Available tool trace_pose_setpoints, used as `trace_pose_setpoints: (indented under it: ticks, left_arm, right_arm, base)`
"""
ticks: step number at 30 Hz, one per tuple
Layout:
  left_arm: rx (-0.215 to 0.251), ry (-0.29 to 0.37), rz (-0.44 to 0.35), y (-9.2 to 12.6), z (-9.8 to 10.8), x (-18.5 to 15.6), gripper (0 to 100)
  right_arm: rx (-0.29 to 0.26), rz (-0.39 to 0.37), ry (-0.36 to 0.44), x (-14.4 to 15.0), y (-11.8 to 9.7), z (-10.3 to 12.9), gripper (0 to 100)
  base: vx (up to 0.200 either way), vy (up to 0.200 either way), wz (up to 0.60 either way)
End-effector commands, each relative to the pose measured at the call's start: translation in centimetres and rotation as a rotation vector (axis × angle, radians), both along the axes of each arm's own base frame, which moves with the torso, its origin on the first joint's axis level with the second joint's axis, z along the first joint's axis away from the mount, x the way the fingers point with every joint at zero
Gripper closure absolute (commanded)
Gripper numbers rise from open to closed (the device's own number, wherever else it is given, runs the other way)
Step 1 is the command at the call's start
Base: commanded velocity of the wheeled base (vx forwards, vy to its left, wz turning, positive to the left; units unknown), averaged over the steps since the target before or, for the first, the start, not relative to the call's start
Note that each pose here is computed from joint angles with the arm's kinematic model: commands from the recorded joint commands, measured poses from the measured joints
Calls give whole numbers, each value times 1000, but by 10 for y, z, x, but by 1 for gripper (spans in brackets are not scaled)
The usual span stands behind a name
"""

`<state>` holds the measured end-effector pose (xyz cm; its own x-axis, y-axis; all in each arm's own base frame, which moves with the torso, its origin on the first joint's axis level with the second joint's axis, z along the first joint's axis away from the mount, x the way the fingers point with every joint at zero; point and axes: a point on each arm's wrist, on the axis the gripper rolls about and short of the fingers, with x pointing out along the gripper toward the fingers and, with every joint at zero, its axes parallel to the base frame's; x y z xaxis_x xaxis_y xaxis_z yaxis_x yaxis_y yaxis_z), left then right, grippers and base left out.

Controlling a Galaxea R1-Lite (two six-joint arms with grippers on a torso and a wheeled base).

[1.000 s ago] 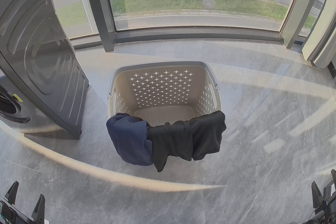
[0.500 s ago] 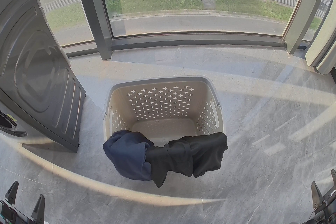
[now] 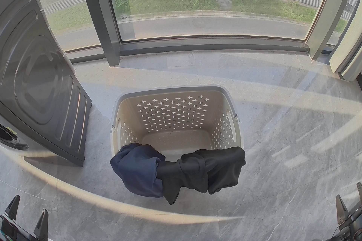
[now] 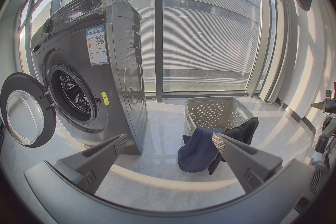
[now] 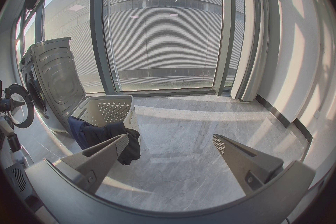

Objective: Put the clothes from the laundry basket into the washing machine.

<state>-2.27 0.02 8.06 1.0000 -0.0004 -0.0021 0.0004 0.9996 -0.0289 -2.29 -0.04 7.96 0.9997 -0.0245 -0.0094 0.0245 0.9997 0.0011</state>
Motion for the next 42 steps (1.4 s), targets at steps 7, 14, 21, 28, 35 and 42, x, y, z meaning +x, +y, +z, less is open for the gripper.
trace_pose_setpoints:
  ticks: [7,14,21,28,35,42]
  left_arm:
    - [3,2,0,0,-4,0,0]
    - [0,2,0,0,-4,0,0]
    - [0,2,0,0,-4,0,0]
    - [1,4,0,0,-5,0,0]
    - [0,2,0,0,-4,0,0]
    - [1,2,0,0,-4,0,0]
  right_arm:
    - [63,13,-47,3,0,55,0]
    - [151,117,397,61,4,38,0]
    - [152,242,498,131,20,33,0]
    - [180,283,541,180,38,16,0]
    - [168,308,564,212,51,-13,0]
    - [138,391,563,219,76,-26,0]
  base:
    - [0,0,0]
    - [0,0,0]
    - [0,0,0]
    - [0,0,0]
    - [0,0,0]
    - [0,0,0]
